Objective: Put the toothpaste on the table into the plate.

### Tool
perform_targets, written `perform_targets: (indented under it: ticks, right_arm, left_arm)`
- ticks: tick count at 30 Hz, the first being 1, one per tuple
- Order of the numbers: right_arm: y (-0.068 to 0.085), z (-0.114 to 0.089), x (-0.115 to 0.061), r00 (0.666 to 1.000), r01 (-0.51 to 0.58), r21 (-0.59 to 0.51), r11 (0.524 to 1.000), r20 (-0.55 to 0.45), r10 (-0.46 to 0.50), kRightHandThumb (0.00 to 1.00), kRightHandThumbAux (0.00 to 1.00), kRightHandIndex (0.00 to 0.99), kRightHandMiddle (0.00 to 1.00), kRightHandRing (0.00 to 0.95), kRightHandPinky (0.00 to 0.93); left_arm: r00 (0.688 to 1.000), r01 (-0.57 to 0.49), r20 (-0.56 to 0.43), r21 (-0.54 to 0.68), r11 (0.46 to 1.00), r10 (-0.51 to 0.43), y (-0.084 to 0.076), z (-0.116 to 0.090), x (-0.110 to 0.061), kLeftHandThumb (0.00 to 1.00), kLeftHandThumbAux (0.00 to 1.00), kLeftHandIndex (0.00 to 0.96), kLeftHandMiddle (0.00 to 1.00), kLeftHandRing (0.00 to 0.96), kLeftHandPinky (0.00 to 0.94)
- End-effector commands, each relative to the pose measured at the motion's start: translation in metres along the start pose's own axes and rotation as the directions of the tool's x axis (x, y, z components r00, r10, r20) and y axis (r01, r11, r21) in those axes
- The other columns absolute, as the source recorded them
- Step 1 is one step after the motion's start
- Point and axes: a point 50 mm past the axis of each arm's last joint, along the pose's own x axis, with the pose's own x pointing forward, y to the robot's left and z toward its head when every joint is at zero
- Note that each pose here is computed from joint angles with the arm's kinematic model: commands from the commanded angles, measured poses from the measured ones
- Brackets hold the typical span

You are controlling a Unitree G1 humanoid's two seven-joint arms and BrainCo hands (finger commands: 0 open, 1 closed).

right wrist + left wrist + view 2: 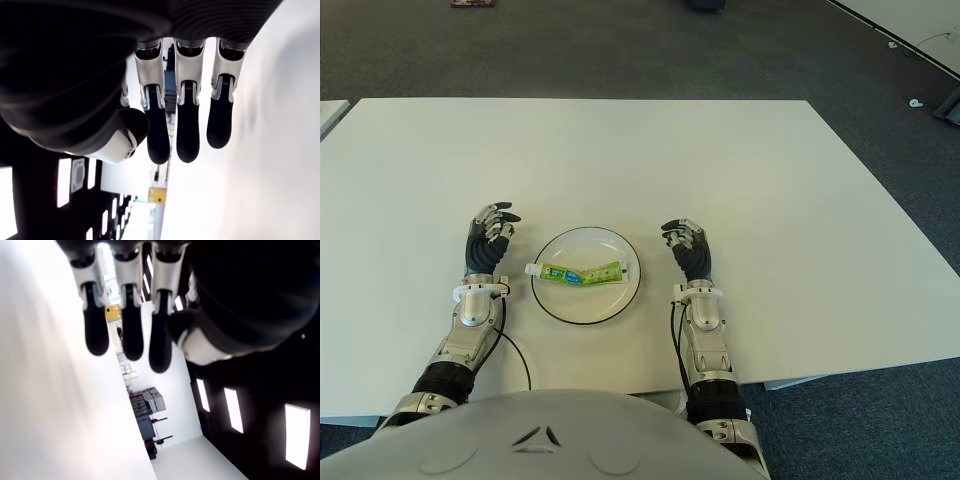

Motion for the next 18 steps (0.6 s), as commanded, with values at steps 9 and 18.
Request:
perform_targets:
  ticks: [9, 18]
  right_arm:
    - [0.012, -0.001, 0.004, 1.000, -0.015, 0.022, 1.000, -0.013, 0.016, 0.708, 0.728, 0.423, 0.449, 0.442, 0.458]
    - [0.016, -0.001, 0.007, 1.000, -0.015, 0.021, 1.000, -0.018, 0.016, 0.708, 0.728, 0.423, 0.443, 0.440, 0.455]
  left_arm:
    - [0.998, 0.005, -0.070, 0.050, 0.999, -0.001, 0.015, -0.011, -0.008, 0.706, 0.720, 0.428, 0.534, 0.537, 0.521]
    - [0.997, -0.001, -0.073, 0.089, 0.996, 0.008, 0.019, -0.012, -0.006, 0.706, 0.720, 0.428, 0.547, 0.548, 0.523]
